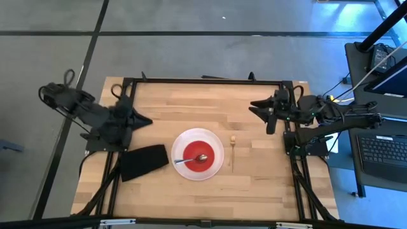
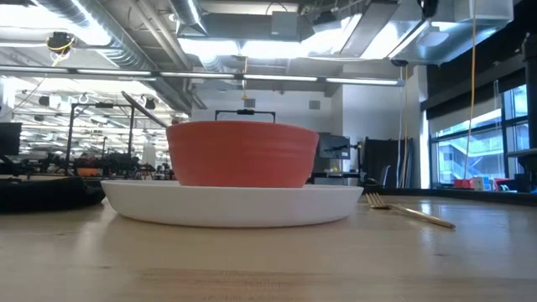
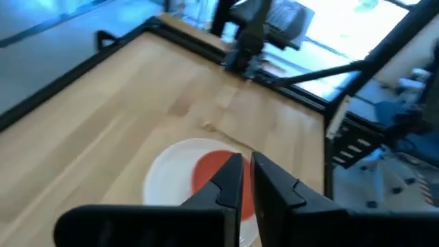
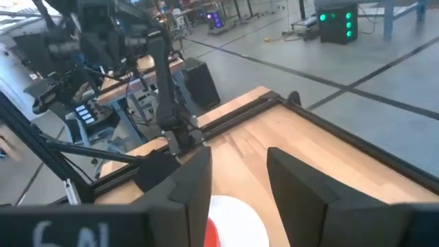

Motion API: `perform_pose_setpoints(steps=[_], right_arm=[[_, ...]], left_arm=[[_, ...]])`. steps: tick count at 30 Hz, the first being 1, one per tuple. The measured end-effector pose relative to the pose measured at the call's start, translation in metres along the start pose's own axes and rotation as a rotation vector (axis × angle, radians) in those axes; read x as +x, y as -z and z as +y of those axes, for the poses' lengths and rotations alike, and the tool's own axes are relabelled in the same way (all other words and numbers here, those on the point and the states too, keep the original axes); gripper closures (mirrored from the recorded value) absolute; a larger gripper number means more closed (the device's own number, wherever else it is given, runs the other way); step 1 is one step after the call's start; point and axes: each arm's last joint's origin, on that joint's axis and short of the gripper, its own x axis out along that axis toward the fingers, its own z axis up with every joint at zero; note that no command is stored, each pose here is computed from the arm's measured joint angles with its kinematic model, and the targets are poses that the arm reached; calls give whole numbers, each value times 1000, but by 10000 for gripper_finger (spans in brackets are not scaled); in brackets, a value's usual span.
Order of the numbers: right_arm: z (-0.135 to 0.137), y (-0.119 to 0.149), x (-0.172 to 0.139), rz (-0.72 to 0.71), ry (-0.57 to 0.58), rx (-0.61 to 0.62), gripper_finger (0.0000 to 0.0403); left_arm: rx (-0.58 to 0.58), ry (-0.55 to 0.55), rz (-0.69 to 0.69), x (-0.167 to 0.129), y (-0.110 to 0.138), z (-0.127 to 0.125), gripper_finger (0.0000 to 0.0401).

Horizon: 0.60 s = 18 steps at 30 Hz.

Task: Set table place
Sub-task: Return to Home Position

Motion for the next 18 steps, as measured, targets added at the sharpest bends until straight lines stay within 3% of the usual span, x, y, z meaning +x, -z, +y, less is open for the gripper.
perform_pose_setpoints(steps=[5, 13, 18], right_arm=[[1, 1, 3, 8, -1, 114, 258], [4, 2, 3, 48, -101, 129, 258], [8, -5, 4, -27, -136, 59, 258]], left_arm=[[-20, 81, -56, 25, 40, 10, 393], [-119, 361, -134, 74, 110, 21, 395], [-154, 420, -261, 97, 138, 35, 394]])
